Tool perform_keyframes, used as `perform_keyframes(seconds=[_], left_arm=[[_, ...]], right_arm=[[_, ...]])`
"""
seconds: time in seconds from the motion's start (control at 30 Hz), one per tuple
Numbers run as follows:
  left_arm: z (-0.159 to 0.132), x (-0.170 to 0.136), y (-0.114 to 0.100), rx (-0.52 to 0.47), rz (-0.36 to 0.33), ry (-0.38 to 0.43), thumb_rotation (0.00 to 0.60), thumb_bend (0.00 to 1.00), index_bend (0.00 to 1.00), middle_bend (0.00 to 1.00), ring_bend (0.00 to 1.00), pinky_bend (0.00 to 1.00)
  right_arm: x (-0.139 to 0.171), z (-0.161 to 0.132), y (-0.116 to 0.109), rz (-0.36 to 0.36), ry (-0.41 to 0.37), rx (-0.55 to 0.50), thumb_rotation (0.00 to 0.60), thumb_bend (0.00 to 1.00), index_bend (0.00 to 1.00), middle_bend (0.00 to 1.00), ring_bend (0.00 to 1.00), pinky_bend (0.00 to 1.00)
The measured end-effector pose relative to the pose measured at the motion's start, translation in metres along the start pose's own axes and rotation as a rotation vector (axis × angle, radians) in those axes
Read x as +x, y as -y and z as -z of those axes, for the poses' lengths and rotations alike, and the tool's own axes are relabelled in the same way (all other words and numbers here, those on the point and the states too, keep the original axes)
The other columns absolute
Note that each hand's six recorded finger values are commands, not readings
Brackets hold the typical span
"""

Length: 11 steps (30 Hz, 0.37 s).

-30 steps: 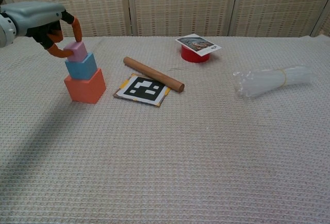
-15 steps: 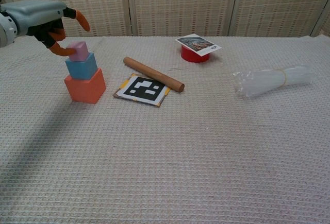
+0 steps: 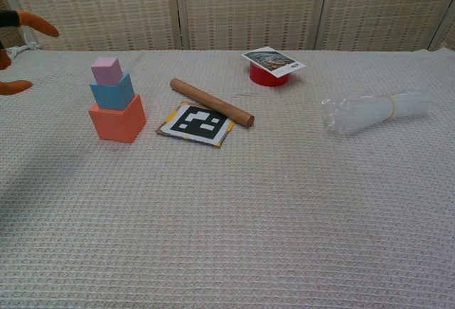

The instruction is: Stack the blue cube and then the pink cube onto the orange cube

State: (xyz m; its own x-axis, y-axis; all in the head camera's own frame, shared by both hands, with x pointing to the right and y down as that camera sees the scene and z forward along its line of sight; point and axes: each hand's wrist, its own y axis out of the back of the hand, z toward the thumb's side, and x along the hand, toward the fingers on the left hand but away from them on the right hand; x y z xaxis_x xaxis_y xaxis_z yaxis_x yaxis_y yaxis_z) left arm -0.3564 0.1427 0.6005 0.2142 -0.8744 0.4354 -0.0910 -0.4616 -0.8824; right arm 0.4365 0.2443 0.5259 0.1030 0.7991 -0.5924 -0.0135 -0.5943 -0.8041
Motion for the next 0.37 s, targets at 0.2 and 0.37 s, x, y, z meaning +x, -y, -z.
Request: perform_keyframes(seconds=[0.2, 0.37], left_arm=[[0.055, -0.117, 0.013, -0.063, -0.039, -0.153, 0.6, 0.32, 0.11, 0.15, 0.07, 0.25], [0.066, -0.171, 0.017, -0.069, -0.042, -0.184, 0.6, 0.32, 0.09, 0.09, 0.02, 0.21]], right_arm=[[0.006, -0.005, 0.002, 0.009, -0.021, 0.009, 0.6, 0.24, 0.0, 0.0, 0.0, 0.0], [0.009, -0.009, 0.005, 0.007, -0.037, 0.016, 0.6, 0.24, 0.0, 0.0, 0.0, 0.0]])
